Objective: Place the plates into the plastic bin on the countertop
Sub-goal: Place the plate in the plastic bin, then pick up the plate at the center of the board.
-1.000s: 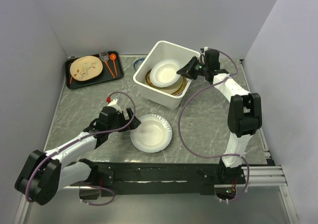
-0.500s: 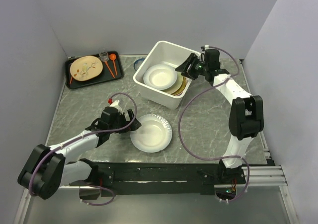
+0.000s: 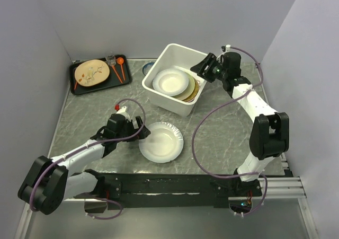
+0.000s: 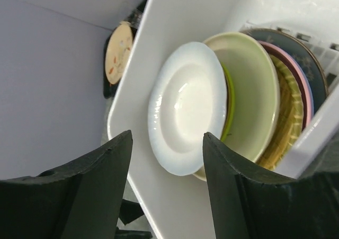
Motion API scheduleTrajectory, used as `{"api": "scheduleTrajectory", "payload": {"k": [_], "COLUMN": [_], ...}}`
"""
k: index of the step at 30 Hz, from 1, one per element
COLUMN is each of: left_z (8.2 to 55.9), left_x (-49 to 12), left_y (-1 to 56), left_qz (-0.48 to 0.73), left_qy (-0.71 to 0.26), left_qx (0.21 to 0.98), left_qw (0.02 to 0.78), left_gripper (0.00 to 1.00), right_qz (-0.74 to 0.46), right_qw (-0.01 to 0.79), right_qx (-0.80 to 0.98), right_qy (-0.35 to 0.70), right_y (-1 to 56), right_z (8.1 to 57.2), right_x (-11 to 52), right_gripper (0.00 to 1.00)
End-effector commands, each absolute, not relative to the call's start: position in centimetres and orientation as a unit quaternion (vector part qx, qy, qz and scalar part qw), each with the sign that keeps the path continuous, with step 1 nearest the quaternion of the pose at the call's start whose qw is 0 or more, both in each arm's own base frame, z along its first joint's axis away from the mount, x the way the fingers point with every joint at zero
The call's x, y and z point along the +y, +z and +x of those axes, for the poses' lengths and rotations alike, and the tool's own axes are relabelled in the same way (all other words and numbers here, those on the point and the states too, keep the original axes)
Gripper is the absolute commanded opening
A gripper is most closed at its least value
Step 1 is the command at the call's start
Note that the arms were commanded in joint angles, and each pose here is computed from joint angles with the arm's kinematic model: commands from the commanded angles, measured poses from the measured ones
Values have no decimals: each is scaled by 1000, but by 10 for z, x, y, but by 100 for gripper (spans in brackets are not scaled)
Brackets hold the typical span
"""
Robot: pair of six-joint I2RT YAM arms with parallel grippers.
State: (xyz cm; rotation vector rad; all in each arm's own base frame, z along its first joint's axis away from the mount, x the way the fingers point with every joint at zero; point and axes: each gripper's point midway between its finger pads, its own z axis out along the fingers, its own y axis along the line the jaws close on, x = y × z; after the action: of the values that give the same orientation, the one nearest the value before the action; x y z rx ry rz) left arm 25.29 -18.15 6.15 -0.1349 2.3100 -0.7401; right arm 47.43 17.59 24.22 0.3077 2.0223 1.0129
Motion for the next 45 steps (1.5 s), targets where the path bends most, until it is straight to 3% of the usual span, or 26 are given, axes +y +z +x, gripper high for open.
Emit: {"api": "scheduleTrajectory", "payload": {"k": [1, 14, 16, 21, 27, 45], "left_z": [254, 249, 249, 252, 257, 257], "left_x": [-187, -208, -212, -219, -226, -231], "left_y": [70, 53, 52, 57, 70, 174], "left_qz": [-56, -26, -22, -12, -7, 11], "left_qy": [-305, -344, -354, -368, -387, -467], "left_qx": [883, 886, 884, 879, 867, 784], "left_qw": [352, 310, 305, 303, 312, 408], "left_gripper": [97, 63, 49, 1, 1, 1], "right_qz": [100, 92, 91, 91, 93, 53], "right_qw": [458, 468, 467, 461, 455, 358], "right_qx": [769, 768, 770, 776, 783, 801], "right_qy": [435, 428, 425, 421, 414, 478], "right_y": [284, 277, 276, 269, 250, 170], "right_z": [469, 417, 411, 389, 356, 291], "right_x": [178, 168, 166, 160, 153, 176], "right_gripper": [63, 64, 64, 64, 74, 77]}}
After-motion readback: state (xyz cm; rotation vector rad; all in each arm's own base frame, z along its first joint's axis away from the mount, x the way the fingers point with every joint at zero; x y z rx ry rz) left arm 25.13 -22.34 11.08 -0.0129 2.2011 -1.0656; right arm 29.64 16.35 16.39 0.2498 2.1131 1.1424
